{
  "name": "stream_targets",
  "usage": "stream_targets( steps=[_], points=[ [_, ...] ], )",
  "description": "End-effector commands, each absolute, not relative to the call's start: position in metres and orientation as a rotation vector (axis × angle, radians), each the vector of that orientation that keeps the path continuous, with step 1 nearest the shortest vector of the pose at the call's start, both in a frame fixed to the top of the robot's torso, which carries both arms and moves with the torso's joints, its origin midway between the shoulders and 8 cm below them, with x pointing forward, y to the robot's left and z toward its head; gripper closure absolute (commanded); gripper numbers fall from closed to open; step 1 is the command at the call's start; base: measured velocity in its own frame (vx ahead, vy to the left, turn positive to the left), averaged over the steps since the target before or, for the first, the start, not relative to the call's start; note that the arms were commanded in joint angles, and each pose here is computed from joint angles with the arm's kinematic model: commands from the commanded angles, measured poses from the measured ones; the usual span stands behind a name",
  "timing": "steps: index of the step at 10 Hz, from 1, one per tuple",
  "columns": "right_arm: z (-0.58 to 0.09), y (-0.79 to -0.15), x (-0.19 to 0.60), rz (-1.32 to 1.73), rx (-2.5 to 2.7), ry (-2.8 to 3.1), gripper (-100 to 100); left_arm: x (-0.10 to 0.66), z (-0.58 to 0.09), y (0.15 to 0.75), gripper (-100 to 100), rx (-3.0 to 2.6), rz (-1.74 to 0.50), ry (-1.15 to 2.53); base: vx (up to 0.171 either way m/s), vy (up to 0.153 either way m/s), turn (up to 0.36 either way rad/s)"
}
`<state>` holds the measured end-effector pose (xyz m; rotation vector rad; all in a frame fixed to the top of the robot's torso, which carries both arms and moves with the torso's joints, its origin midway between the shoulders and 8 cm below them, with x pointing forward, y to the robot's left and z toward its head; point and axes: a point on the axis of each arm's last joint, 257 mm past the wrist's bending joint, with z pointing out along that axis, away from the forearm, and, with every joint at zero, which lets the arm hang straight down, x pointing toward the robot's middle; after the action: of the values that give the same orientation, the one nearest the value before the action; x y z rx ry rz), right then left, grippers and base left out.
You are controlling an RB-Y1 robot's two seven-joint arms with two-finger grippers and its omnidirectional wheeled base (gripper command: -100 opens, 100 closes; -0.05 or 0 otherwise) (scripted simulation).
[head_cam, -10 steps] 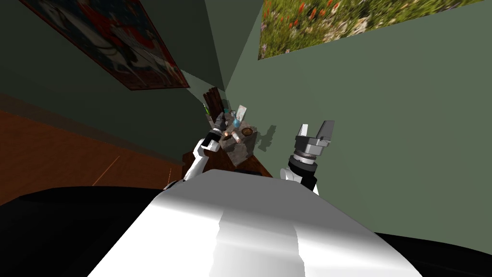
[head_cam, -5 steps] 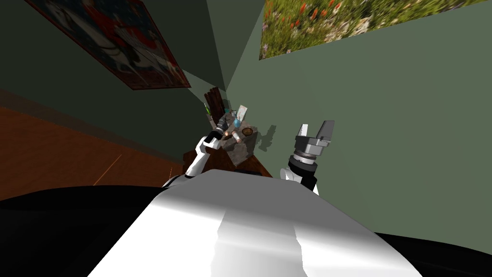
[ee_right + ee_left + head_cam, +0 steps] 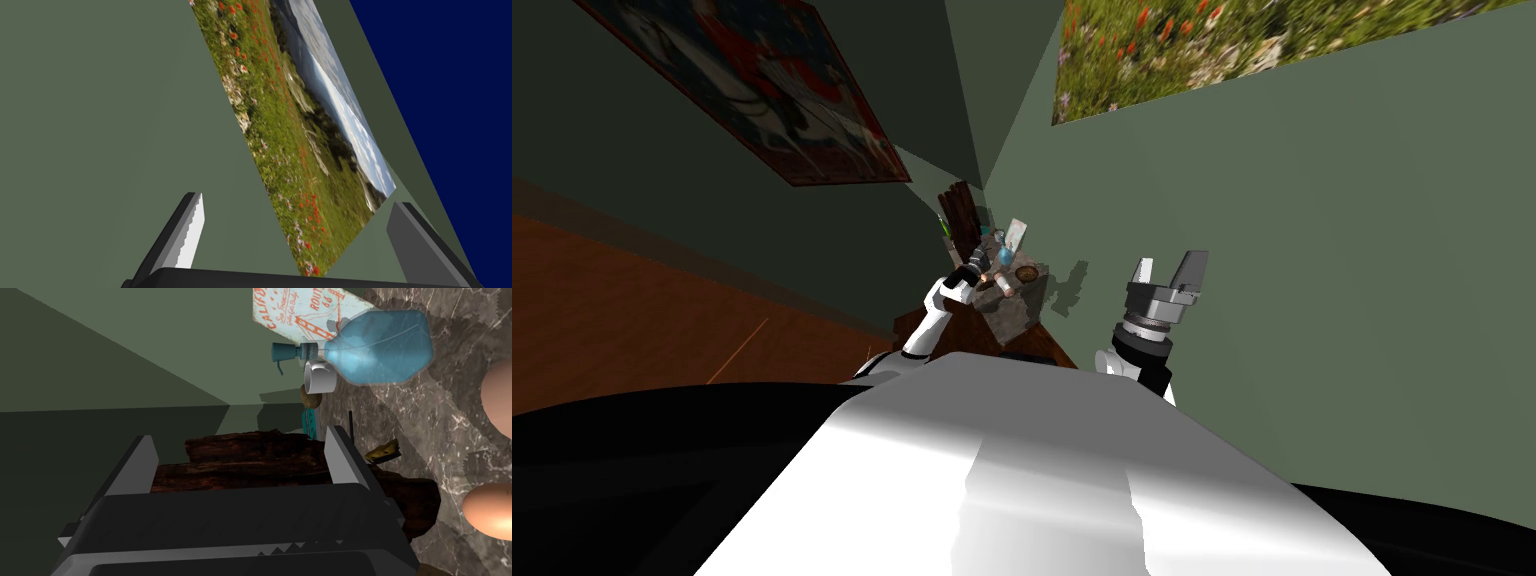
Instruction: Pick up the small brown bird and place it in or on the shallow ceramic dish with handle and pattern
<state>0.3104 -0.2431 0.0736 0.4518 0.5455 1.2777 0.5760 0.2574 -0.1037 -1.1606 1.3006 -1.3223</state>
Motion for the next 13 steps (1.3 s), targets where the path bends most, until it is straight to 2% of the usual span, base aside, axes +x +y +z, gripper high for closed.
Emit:
stream_targets(
  steps=[1, 13],
  points=[
    [0.074, -0.243, 0.31, 1.278, 0.452, 0.545, 0, 0.58, -0.115, 0.259, -100, -1.209, -1.301, 1.327, 0.005, -0.023, 0.019],
    [0.074, -0.243, 0.31, 1.278, 0.452, 0.546, 0, 0.614, -0.184, 0.257, -100, -1.597, -1.151, 1.468, 0.011, -0.017, 0.038]
  ],
)
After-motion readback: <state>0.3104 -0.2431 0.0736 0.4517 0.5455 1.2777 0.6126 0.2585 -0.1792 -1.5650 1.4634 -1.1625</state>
